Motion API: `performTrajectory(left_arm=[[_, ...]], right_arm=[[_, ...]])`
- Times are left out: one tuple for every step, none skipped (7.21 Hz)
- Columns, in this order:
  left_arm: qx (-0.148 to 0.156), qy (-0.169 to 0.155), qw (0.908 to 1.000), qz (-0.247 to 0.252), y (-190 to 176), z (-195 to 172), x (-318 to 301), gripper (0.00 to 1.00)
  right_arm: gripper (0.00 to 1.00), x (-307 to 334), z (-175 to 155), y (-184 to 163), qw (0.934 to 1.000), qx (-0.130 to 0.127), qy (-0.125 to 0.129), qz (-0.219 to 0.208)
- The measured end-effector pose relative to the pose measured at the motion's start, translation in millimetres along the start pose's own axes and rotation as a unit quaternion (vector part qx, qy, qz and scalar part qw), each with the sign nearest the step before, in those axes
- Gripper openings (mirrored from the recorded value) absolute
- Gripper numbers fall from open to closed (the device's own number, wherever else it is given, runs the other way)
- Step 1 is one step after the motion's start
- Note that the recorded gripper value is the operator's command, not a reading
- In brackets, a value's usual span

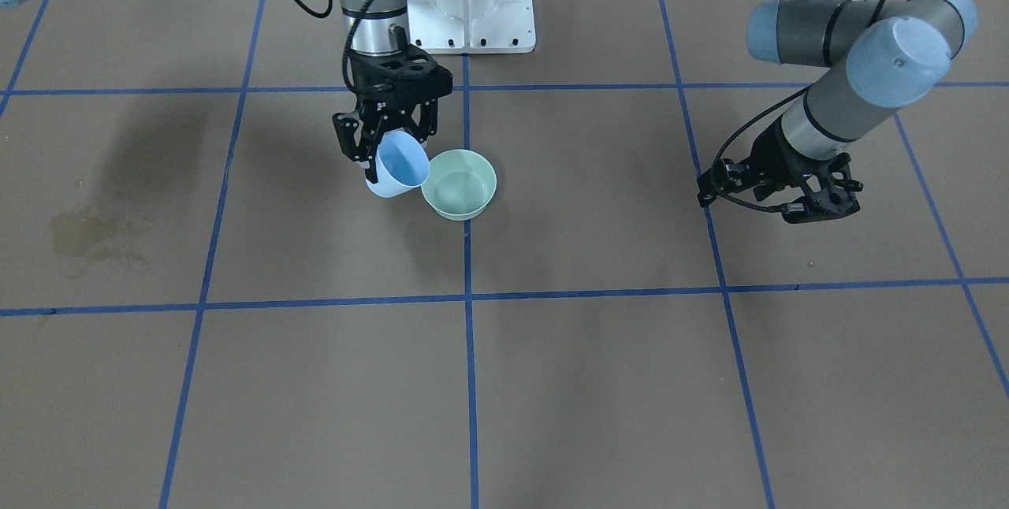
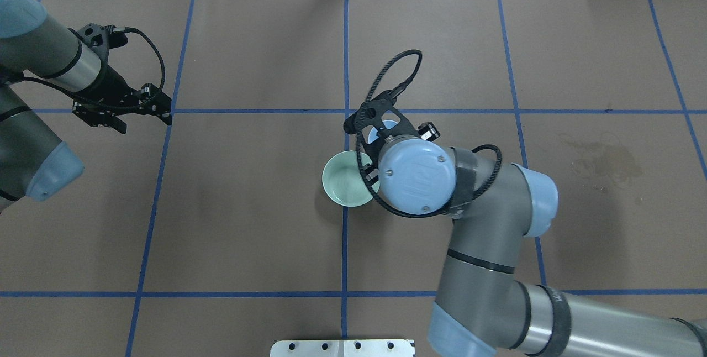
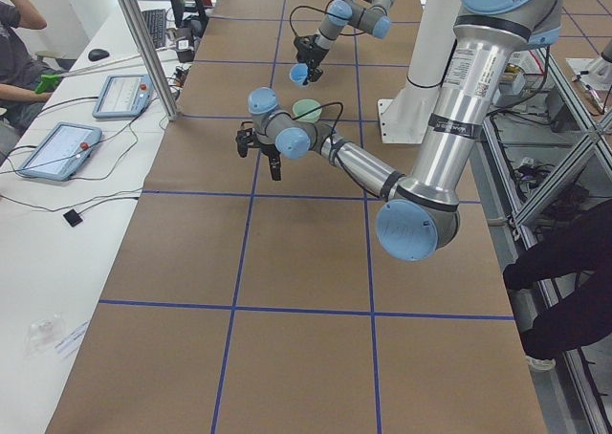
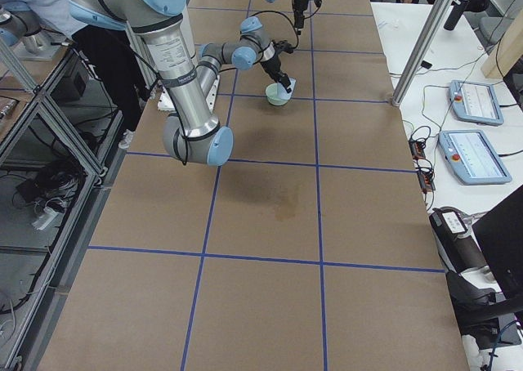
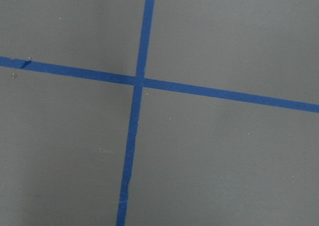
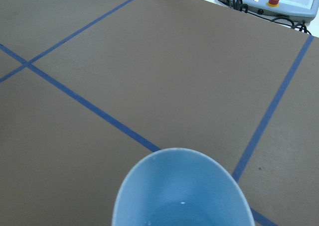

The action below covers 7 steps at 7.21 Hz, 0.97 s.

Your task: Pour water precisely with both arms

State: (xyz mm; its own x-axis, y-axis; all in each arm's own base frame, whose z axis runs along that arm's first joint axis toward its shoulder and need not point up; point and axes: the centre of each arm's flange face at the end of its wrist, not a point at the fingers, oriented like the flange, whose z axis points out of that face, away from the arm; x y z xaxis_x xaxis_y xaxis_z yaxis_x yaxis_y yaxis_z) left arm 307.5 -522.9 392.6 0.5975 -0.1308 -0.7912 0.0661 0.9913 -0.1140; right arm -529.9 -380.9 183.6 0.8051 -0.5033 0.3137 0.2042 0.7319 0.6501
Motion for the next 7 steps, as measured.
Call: performTrajectory(left_arm=[[0.0,-0.001,1.0,0.0,-1.3,1.2,-1.8,1.0],[-0.001,-0.002,1.0,0.0,-2.1,2.5,-2.9,1.0],[-0.001,-0.003,1.0,-0.001,-2.9,3.5,-4.0,1.0],[-0.002,-0.004,1.0,-0.001,-3.1,4.2,-4.7,1.0],[-0.002,-0.004,1.0,-0.002,-3.4,4.9,-5.5,1.0],[-0.003,-0.005,1.0,-0.003,-3.9,6.0,-6.5,1.0],[-0.003,-0.006,1.0,-0.004,-4.3,6.9,-7.4,1.0]], right_arm=[[0.51,-21.6,2.9,-10.7,0.9992,-0.032,0.02,-0.016],[0.51,-36.9,6.9,-11.9,0.997,-0.06,0.036,-0.035],[0.51,-48.6,11.0,-12.5,0.9937,-0.081,0.049,-0.061],[0.51,-55.0,14.2,-14.5,0.9891,-0.096,0.062,-0.093],[0.51,-57.1,15.3,-14.9,0.9837,-0.107,0.074,-0.124],[0.51,-58.5,14.3,-14.4,0.9761,-0.117,0.089,-0.16],[0.5,-61.4,13.3,-11.7,0.9672,-0.126,0.103,-0.195]])
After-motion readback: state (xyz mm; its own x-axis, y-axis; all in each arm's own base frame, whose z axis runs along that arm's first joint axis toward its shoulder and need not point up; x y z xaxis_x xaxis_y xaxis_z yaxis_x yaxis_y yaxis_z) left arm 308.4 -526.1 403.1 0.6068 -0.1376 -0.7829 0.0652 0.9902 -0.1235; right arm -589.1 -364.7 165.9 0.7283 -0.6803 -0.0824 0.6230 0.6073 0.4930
